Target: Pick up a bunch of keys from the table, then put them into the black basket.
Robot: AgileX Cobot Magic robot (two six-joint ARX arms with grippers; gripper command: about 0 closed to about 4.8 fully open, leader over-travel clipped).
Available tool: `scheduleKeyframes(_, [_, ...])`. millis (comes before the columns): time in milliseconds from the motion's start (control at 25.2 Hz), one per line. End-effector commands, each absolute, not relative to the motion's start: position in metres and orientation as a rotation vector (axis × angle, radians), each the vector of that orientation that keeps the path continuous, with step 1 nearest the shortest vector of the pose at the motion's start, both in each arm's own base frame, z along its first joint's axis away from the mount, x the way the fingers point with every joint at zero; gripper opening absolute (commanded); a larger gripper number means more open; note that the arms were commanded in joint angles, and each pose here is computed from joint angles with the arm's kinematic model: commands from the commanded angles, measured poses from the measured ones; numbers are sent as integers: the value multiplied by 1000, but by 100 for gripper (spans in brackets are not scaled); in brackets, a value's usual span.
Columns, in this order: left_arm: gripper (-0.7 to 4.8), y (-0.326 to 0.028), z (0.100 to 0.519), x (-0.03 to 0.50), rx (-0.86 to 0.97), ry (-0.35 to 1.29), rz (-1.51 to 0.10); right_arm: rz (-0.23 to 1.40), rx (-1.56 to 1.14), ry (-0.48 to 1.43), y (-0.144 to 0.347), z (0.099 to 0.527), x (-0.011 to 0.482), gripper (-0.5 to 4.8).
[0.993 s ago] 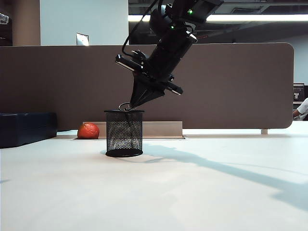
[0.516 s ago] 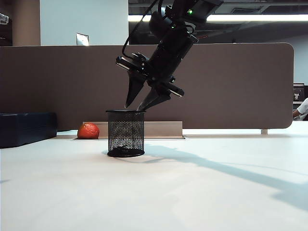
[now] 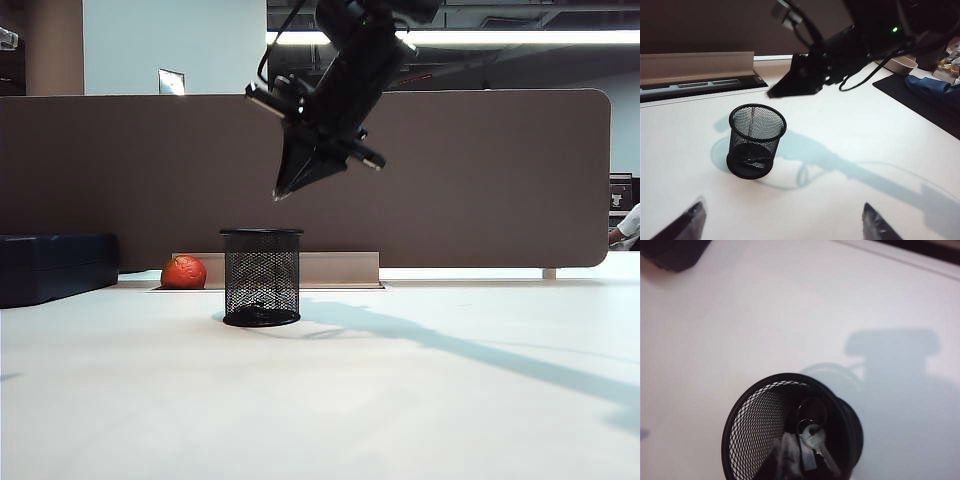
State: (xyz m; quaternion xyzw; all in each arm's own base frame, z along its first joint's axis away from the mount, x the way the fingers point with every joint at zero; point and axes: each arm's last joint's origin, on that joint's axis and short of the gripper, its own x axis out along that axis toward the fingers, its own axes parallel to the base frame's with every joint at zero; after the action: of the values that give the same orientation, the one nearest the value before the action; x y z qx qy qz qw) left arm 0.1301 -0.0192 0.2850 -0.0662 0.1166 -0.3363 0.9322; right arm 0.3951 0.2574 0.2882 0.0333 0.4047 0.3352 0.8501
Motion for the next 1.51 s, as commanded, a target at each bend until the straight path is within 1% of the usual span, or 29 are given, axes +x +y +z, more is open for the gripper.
scheduleKeyframes(40, [404,-19,288,130,-126,220,-689,676,57,789,247,308,394,-9])
scheduleKeyframes(318, [404,-19,288,130,-125,220,-689,593,16,715,221,336,389,-9])
scheduleKeyframes(437, [404,-19,288,130,-125,220,-689,503,-1,643,198,360,386,-9])
scheduleKeyframes(596, [404,-19,288,130,-125,220,-689,431,8,581,179,378,384,-9])
scheduleKeyframes(635, [404,-19,288,130,-126,220,-689,407,18,564,167,385,383,-9])
scheduleKeyframes(834, [404,-19,288,130,-125,220,-689,348,42,543,139,400,380,-9])
scheduleKeyframes(993, [404,-19,288,130,-125,220,-689,293,58,531,114,407,374,-9])
scheduleKeyframes(1152, [404,-19,288,130,-124,220,-672,224,74,526,84,406,359,-9])
scheduleKeyframes(1509, [404,-18,288,131,-120,220,-639,147,93,504,51,390,320,-9])
